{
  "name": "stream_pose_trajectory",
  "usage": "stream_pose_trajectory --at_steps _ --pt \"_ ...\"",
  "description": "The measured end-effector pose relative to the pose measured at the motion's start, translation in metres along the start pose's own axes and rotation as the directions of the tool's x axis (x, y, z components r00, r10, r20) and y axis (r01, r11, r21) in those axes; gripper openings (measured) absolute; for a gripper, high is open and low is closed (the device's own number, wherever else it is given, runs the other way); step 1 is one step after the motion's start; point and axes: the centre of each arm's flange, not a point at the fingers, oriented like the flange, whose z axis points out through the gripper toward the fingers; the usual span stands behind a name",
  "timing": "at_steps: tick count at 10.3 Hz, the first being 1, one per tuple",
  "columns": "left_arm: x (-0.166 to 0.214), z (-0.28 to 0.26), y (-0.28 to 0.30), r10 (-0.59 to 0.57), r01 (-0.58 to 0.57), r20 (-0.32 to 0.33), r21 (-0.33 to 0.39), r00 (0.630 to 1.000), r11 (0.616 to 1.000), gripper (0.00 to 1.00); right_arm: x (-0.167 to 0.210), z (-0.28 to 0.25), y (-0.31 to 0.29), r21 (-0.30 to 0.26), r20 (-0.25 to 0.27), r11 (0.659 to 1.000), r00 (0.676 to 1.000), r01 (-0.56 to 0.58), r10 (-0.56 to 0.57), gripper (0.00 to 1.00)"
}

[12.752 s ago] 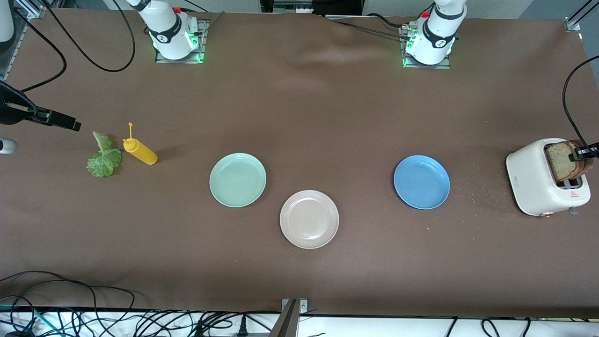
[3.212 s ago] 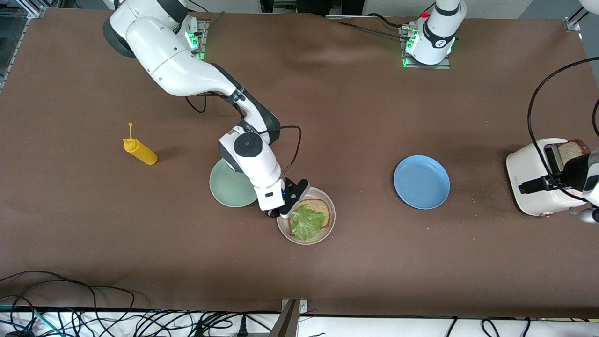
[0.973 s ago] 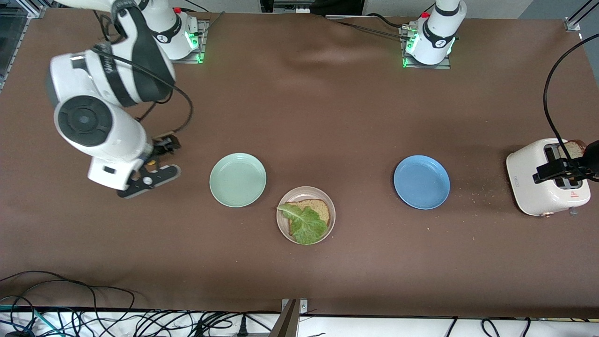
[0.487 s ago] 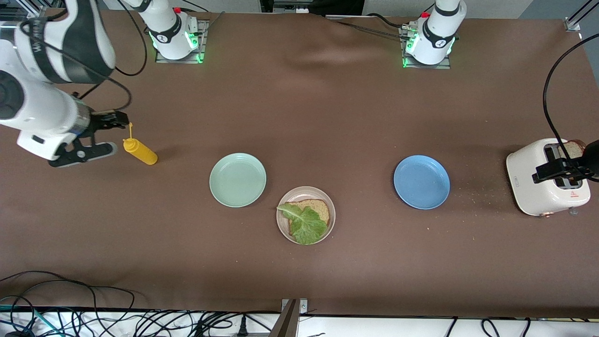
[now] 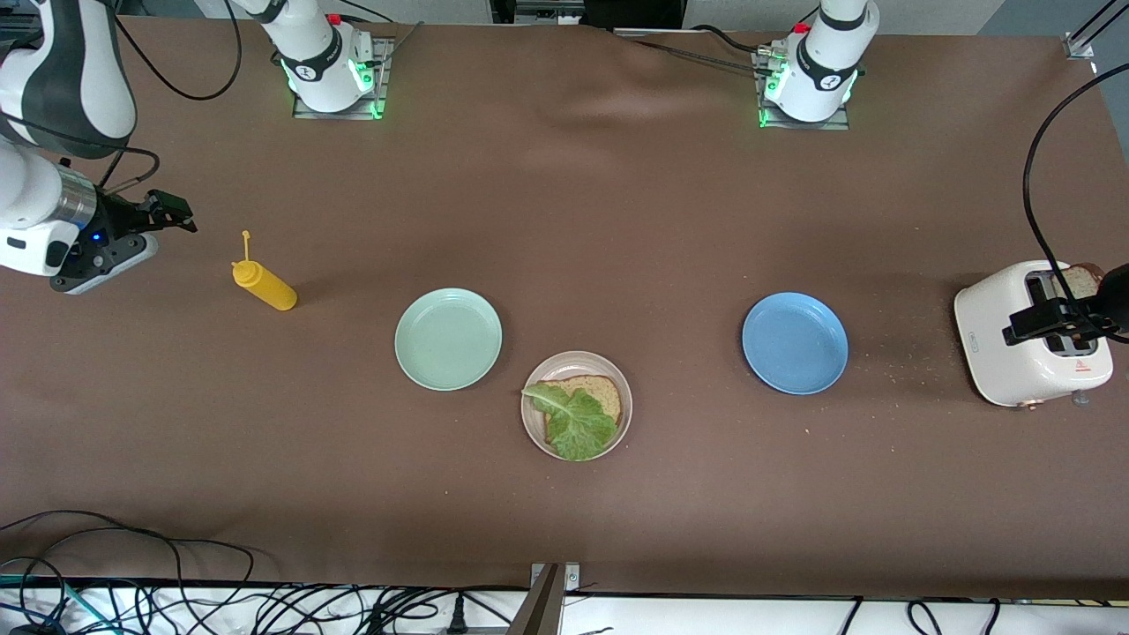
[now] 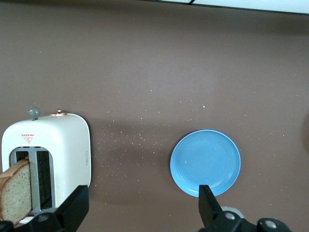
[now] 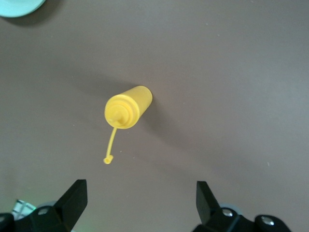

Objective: Make sandwich on beige plate with both arms
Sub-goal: 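Lower the right gripper around the yellow squeeze bottle and grasp it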

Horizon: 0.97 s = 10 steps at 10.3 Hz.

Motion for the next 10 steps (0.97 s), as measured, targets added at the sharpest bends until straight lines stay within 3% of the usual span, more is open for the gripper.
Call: stream_pose_trajectory --at_steps 3,4,6,8,10 --pt "0.0 0.0 0.0 -0.001 0.001 0.0 0.0 1.0 1.0 1.0 -0.035 0.048 0.024 0.048 -0.193 0.973 0.958 0.225 -0.212 1.0" --pt "0.0 0.0 -0.001 -0.001 0.001 0.0 0.0 1.0 1.0 1.0 -0.041 0.062 0.029 0.061 -0.261 0.954 0.927 0.295 -0.27 1.0" --pt "0.0 0.0 -0.001 -0.001 0.001 0.0 0.0 1.0 1.0 1.0 -0.047 0.095 0.041 0.051 -0.407 0.902 0.834 0.429 -0.374 1.0" --pt "0.0 0.0 0.0 -0.001 0.001 0.0 0.0 1.0 1.0 1.0 -0.055 0.133 0.054 0.035 -0.466 0.867 0.776 0.497 -0.426 1.0" --pt "0.0 0.0 0.0 0.0 0.0 0.0 0.0 1.0 1.0 1.0 -0.057 0.154 0.056 0.039 -0.484 0.851 0.755 0.523 -0.442 1.0"
